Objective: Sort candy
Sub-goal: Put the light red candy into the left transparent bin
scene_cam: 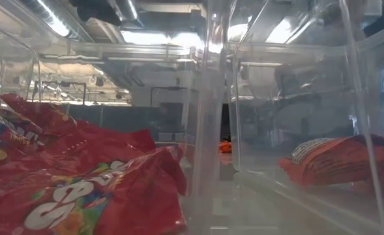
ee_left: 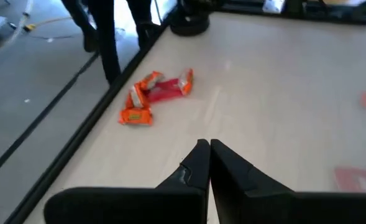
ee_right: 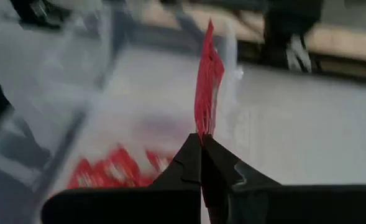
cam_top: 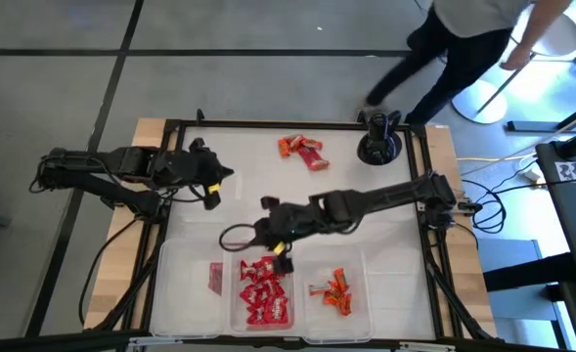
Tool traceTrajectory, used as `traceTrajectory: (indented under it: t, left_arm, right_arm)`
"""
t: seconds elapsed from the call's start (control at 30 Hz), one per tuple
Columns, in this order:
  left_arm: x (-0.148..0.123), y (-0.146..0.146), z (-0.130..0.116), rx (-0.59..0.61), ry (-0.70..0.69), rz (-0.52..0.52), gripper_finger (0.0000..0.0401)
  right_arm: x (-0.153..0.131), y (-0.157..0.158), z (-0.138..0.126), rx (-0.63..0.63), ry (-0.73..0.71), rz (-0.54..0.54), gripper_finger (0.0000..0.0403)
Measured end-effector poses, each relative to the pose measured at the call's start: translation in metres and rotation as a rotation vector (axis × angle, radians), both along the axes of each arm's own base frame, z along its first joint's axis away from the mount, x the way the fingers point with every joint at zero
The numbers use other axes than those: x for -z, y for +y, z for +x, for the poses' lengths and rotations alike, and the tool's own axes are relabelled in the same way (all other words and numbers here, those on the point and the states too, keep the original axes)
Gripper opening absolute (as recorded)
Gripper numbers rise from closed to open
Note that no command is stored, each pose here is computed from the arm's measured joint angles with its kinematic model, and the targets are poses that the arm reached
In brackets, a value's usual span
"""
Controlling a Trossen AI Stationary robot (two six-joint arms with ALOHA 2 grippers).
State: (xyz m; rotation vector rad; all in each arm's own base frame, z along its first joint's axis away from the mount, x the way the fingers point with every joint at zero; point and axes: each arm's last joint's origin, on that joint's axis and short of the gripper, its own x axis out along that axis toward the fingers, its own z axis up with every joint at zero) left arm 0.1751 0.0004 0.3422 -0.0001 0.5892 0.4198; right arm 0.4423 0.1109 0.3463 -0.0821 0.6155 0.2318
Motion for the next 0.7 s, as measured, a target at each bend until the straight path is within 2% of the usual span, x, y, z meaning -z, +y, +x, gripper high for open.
traceTrajectory:
  t: [0.1,0.27,0.53,0.7]
  left_arm:
    - [0.004,0.001,-0.003,0.023,0.059,0.011,0.0004]
    - [0.008,0.001,-0.011,0.030,0.139,0.020,0.0004]
    - [0.007,0.002,-0.034,-0.070,0.124,-0.098,0.0004]
    - [0.005,0.003,-0.052,-0.129,0.105,-0.176,0.0004]
  right_arm:
    - [0.005,0.015,0.008,-0.013,-0.057,0.037,0.0001]
    - [0.030,0.035,0.025,-0.077,-0.065,0.125,0.0000]
    - [0.057,0.052,0.049,-0.105,-0.166,0.192,0.0000]
    - [0.067,0.058,0.060,-0.078,-0.247,0.254,0.0000]
